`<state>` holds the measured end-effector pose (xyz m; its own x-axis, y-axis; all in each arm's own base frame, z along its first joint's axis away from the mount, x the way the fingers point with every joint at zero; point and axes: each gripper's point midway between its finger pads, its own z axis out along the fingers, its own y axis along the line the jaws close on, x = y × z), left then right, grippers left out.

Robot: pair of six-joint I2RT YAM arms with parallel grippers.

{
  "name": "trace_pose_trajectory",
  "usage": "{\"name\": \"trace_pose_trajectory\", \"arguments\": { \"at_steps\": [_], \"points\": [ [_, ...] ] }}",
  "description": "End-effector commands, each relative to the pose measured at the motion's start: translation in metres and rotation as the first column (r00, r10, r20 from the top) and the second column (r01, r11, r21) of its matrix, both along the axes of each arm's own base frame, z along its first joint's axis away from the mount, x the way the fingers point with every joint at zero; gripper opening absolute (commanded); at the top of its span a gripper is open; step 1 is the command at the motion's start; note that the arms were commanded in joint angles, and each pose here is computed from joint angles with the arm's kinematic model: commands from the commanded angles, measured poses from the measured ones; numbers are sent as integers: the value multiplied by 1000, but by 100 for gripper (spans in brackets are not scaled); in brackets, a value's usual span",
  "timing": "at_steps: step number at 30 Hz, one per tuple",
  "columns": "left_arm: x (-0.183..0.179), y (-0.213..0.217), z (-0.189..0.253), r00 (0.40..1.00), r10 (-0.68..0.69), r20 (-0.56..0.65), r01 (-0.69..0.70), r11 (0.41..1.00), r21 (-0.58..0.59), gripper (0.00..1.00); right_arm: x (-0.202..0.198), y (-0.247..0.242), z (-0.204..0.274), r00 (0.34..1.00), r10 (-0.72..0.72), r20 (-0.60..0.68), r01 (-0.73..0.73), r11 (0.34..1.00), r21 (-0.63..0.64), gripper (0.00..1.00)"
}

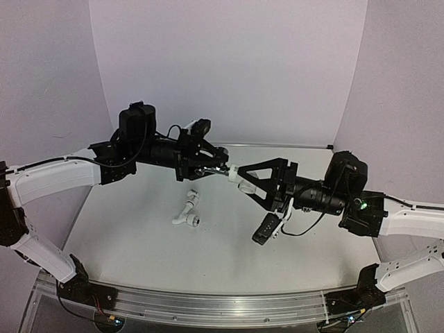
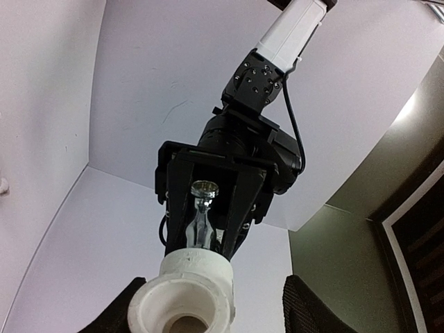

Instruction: Install the water faucets

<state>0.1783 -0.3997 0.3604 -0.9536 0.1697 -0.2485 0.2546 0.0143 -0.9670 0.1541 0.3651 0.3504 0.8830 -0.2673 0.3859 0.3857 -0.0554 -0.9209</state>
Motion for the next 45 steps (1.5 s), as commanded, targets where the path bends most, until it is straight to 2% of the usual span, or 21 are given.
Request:
{"name": "trace_pose_trajectory", "arguments": {
  "at_steps": [1, 9, 13, 17, 24, 27, 29, 31, 33, 34, 36, 39, 42, 45],
  "points": [
    [7, 6, 30, 989, 67, 135, -61, 997, -48, 0, -12, -5, 25, 1000, 20, -24, -20, 999, 31, 62],
    [12, 5, 23, 979, 83, 187, -82, 997, -13, 0, -16, -6, 46, 955, 30, -294, 0, 995, 104, 62],
    [14, 5, 18, 977, 85, 197, -87, 996, -2, 0, -10, -3, 60, 899, 30, -436, 45, 986, 160, 62],
    [10, 7, 20, 971, 77, 228, -76, 997, -14, 0, 9, 1, 72, 823, -6, -567, 150, 967, 208, 60],
    [3, 12, 30, 963, 71, 261, -63, 997, -39, 0, 32, 0, 69, 775, -89, -626, 271, 941, 202, 58],
    [5, 11, 28, 965, 77, 250, -72, 997, -30, 0, 28, -1, 85, 748, -40, -662, 261, 936, 238, 60],
    [7, 12, 28, 963, 92, 252, -88, 996, -28, 0, 20, -3, 96, 701, 14, -713, 232, 941, 246, 63],
    [11, 14, 29, 960, 117, 256, -113, 993, -30, 0, 7, -3, 104, 627, 66, -776, 185, 955, 230, 69],
    [14, 16, 30, 958, 134, 252, -130, 991, -31, 0, -9, -4, 101, 549, 63, -833, 128, 979, 158, 76],
    [16, 17, 29, 960, 140, 244, -137, 990, -28, 0, -17, -5, 95, 530, 48, -846, 91, 989, 114, 80],
    [17, 18, 31, 964, 139, 226, -134, 990, -39, 0, -23, -6, 79, 530, 7, -848, 58, 997, 44, 87],
    [14, 18, 37, 967, 120, 226, -108, 992, -65, 0, -12, -10, 44, 565, -113, -817, 108, 992, -63, 96],
    [11, 18, 38, 967, 103, 235, -89, 993, -72, 0, 3, -10, 25, 572, -200, -795, 181, 977, -116, 98],
    [7, 20, 40, 966, 86, 243, -66, 994, -88, 0, 14, -4, 26, 524, -221, -823, 232, 966, -112, 98]
  ]
}}
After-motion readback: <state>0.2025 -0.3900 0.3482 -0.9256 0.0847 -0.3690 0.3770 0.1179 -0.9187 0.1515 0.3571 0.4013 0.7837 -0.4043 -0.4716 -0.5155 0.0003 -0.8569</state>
